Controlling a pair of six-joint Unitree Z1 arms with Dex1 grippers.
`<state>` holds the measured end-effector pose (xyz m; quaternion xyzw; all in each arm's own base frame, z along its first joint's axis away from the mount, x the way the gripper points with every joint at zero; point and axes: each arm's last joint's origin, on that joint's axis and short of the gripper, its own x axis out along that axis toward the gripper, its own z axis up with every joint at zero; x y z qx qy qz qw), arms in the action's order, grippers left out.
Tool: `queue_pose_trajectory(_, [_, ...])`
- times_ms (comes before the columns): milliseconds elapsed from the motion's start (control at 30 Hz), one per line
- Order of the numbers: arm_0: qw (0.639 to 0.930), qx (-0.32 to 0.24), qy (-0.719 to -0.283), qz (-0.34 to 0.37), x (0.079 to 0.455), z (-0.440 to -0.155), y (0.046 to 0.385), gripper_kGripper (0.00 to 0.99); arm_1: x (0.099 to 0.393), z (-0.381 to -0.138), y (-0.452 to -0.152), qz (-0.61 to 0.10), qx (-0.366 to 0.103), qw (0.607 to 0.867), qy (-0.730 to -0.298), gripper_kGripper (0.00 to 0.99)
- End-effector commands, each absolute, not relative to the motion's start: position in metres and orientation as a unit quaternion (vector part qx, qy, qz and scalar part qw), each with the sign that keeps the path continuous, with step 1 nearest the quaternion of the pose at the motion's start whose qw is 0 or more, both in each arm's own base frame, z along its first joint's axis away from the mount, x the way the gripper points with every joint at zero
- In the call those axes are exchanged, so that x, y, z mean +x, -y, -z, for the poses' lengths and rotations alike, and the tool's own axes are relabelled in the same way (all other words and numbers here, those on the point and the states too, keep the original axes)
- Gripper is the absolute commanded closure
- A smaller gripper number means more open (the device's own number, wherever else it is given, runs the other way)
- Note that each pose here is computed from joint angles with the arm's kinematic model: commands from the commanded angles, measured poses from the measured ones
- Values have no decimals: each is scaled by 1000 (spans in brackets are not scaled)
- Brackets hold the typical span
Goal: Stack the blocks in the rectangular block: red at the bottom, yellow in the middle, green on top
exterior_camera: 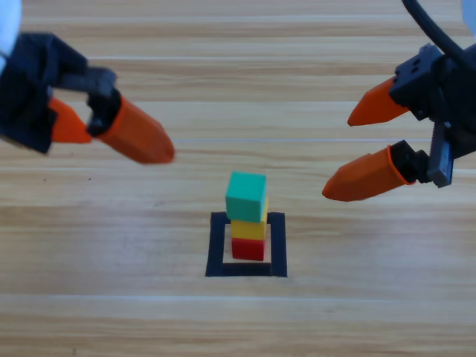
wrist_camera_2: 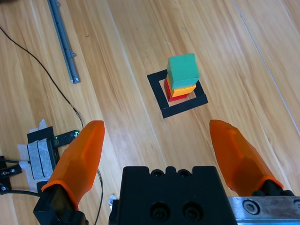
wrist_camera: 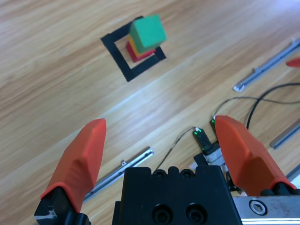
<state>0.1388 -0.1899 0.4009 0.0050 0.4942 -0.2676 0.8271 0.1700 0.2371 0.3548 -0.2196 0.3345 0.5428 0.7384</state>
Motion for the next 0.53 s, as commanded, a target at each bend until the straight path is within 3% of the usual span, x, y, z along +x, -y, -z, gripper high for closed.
queue_pose_trajectory(33, [806, 55, -510, 296, 130, -378, 233, 0, 150, -362, -222, -548, -225, 737, -325, 5])
queue_pose_trajectory(167, [803, 64, -512, 299, 133, -373, 250, 0, 149, -361, -222, -549, -226, 735, -327, 5])
queue_pose_trajectory(533, [809, 55, -511, 286, 131, -376, 245, 0, 151, -360, -223, -548, -226, 736, -328, 5])
